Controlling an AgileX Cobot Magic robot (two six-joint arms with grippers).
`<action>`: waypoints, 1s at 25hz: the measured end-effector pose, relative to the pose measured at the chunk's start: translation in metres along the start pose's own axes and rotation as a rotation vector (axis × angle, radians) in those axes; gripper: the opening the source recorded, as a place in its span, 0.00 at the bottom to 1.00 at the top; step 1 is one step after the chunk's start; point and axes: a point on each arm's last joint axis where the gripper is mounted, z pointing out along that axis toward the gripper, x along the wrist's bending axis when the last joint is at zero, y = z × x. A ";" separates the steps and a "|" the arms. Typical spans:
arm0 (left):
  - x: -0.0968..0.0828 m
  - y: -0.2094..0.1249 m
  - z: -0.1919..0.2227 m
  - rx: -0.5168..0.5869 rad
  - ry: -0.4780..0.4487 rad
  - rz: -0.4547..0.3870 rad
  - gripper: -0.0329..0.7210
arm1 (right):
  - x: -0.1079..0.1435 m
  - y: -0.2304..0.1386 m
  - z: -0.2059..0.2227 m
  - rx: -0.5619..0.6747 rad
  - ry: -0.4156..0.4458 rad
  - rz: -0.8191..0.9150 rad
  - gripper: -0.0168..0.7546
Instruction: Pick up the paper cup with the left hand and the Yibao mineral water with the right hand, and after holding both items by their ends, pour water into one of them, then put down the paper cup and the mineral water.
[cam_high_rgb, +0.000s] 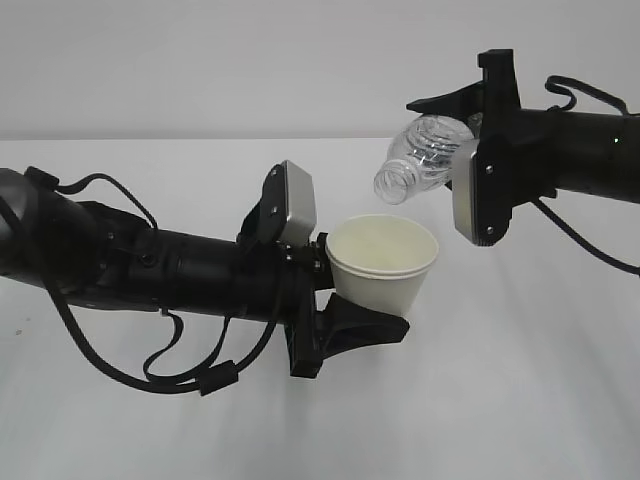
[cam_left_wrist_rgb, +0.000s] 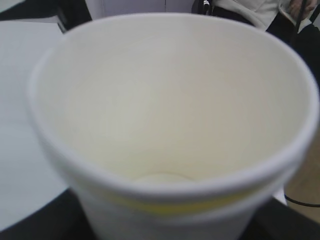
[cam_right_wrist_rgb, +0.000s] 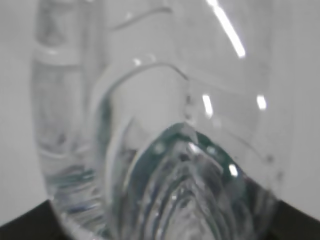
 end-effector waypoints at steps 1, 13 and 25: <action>0.000 0.000 0.000 -0.001 0.004 -0.003 0.62 | 0.000 0.000 0.000 0.000 0.000 -0.002 0.62; 0.004 0.000 0.000 0.004 0.042 -0.023 0.62 | 0.001 0.000 0.000 0.000 0.002 -0.032 0.62; 0.005 0.000 0.000 -0.002 0.056 -0.033 0.62 | 0.000 0.000 0.000 0.001 0.001 -0.058 0.62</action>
